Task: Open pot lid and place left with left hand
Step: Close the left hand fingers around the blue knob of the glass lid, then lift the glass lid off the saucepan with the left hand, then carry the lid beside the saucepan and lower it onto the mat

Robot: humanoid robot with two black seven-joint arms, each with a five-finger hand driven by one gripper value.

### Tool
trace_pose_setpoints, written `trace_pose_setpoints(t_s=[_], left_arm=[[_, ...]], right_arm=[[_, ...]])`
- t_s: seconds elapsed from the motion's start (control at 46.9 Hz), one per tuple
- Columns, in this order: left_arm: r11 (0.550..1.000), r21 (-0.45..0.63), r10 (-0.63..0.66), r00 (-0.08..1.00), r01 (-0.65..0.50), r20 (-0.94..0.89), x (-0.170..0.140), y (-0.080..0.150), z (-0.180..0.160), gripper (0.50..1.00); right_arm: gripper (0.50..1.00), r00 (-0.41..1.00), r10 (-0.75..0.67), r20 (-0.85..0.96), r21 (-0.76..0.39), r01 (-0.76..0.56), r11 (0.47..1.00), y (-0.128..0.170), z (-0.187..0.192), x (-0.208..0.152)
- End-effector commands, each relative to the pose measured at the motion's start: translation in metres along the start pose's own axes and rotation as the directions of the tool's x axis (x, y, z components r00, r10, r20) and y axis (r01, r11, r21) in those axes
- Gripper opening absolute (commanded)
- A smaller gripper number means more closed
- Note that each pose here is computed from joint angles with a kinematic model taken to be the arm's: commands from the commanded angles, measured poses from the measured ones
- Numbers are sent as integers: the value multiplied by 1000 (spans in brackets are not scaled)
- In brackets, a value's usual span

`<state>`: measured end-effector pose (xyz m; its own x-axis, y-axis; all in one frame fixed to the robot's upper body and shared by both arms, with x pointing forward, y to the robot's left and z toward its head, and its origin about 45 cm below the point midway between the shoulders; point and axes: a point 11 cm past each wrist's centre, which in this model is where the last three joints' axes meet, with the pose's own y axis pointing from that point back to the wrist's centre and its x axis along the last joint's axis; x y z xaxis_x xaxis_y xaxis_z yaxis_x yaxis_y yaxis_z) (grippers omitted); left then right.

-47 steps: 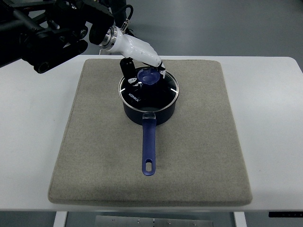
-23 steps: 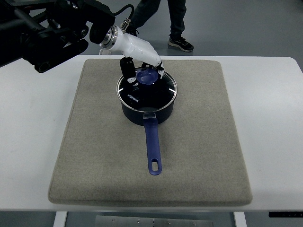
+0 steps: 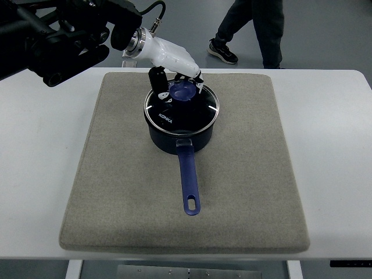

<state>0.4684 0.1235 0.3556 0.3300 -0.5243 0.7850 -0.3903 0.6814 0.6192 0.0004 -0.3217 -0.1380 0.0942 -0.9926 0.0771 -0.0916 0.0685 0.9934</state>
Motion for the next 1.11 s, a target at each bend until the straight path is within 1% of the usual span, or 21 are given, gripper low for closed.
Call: trace_pose_setpoints(t_s=[0.0, 0.213, 0.427, 0.555, 0.683, 0.853, 1.046, 1.088], left_arm=[[1000, 0, 2, 1000, -2, 0, 1, 0, 0, 500], [1000, 6, 20, 1000, -20, 9, 11, 5, 0, 500], [996, 82, 40, 999, -38, -27, 10, 20, -26, 500], [994, 101, 49, 998, -45, -37, 9, 27, -33, 500], [989, 135, 66, 997, -59, -46, 9, 43, -44, 500], [978, 193, 92, 994, -78, -61, 8, 70, -63, 500], [963, 232, 173, 975, -138, -137, 5, 103, -79, 500], [957, 249, 187, 971, -146, -149, 2, 113, -85, 500]], right_arm=[[917, 1000, 0, 0, 0, 0, 1000, 0, 0, 0], [917, 1000, 0, 0, 0, 0, 1000, 0, 0, 0], [917, 1000, 0, 0, 0, 0, 1000, 0, 0, 0], [917, 1000, 0, 0, 0, 0, 1000, 0, 0, 0], [917, 1000, 0, 0, 0, 0, 1000, 0, 0, 0], [917, 1000, -1, 0, 0, 1, 1000, 0, 0, 0], [917, 1000, 0, 0, 0, 0, 1000, 0, 0, 0], [917, 1000, 0, 0, 0, 0, 1000, 0, 0, 0]])
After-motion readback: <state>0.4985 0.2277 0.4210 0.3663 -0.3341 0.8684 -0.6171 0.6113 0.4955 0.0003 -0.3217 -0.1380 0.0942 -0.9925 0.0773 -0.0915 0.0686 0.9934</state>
